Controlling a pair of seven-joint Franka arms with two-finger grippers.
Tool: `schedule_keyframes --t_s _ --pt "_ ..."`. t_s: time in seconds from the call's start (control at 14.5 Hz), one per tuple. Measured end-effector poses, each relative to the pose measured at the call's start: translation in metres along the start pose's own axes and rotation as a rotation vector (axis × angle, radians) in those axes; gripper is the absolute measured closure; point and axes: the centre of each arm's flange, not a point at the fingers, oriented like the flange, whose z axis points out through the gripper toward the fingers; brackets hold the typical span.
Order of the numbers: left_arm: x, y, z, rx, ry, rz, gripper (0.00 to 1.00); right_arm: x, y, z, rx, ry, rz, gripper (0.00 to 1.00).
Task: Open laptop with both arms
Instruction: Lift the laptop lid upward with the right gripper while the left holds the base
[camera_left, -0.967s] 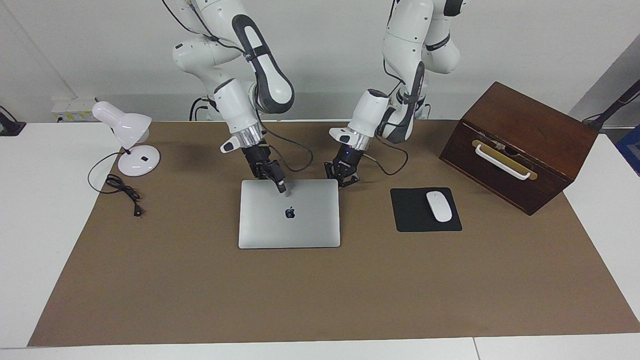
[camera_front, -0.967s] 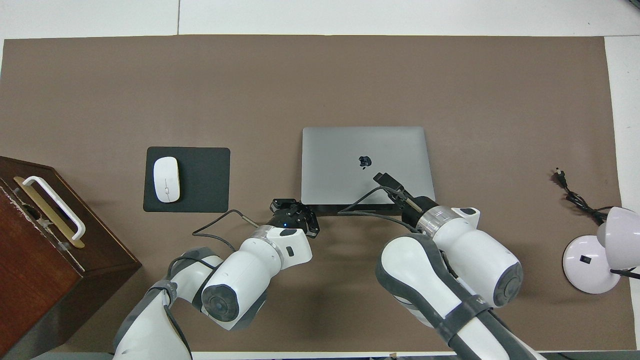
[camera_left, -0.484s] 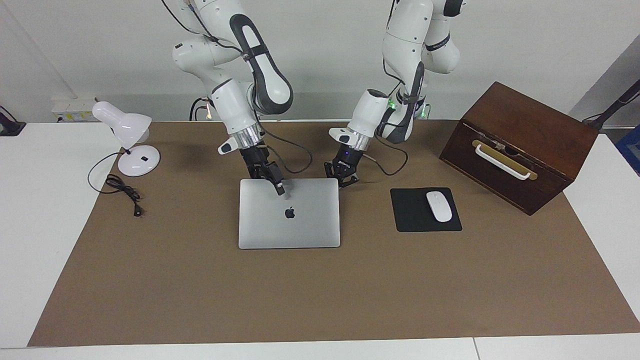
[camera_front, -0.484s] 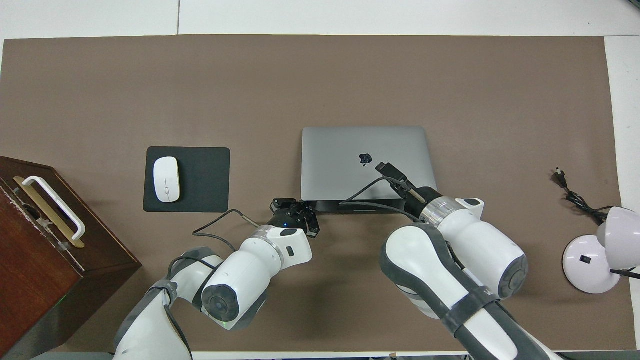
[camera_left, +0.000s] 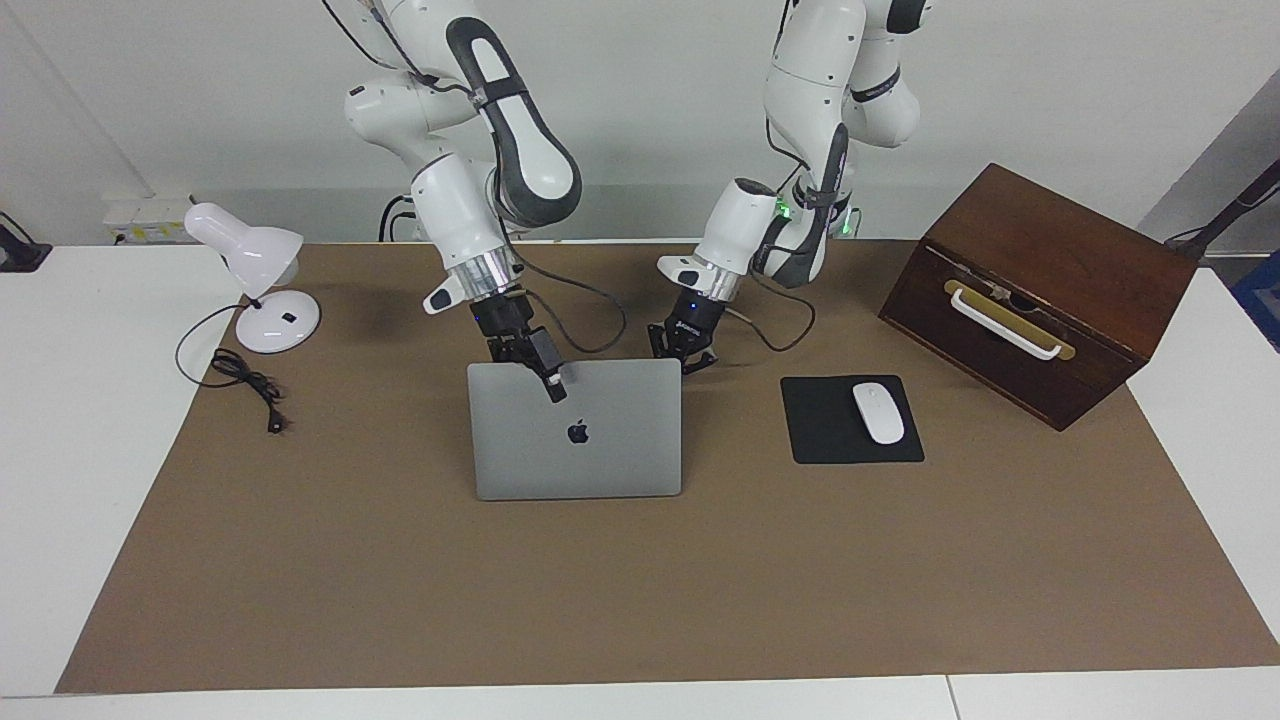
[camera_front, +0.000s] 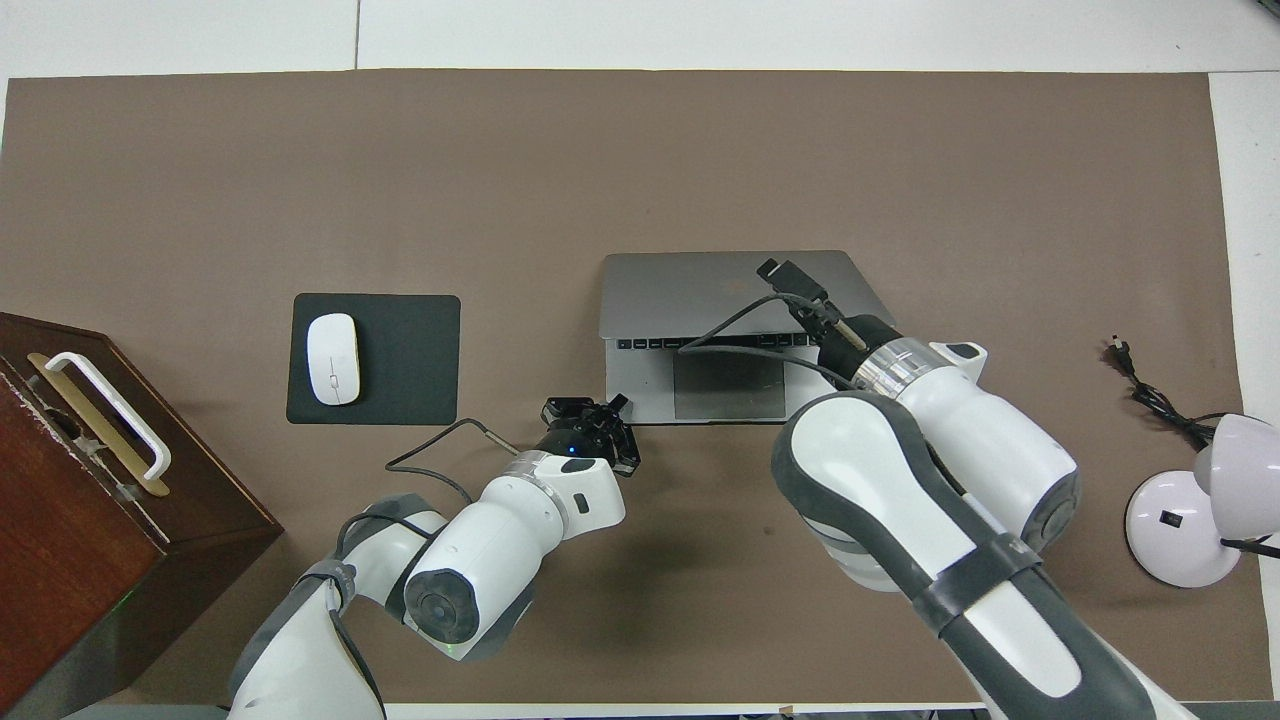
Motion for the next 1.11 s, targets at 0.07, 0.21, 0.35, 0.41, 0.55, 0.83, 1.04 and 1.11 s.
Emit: schedule_keyframes --t_s 0.07,0.21,0.35,0.41,0.55,0.83,1.04,1.11 --pt "0.000 0.000 0.000 0.000 0.000 0.000 0.99 0.010 -0.009 0.002 0.019 0.005 -0.005 0.00" --pt "0.000 0.000 0.000 0.000 0.000 0.001 0.99 0.026 -0.021 0.011 0.043 0.013 -0.007 0.00" --pt "0.000 0.000 0.000 0.000 0.000 0.001 0.99 0.034 -0.037 0.018 0.071 0.021 -0.005 0.00" --pt "0.000 0.000 0.000 0.000 0.000 0.002 0.99 0.038 -0.044 0.021 0.086 0.019 -0.004 0.00" --pt "0.000 0.000 0.000 0.000 0.000 0.002 0.99 0.053 -0.053 0.023 0.104 0.010 -0.023 0.00" --pt "0.000 0.000 0.000 0.000 0.000 0.002 0.99 0.065 -0.053 0.023 0.106 0.013 -0.036 0.00" --pt "0.000 0.000 0.000 0.000 0.000 0.002 0.99 0.064 -0.052 0.025 0.102 0.010 -0.036 0.00" --pt "0.000 0.000 0.000 0.000 0.000 0.002 0.99 0.061 -0.052 0.025 0.103 0.005 -0.028 0.00"
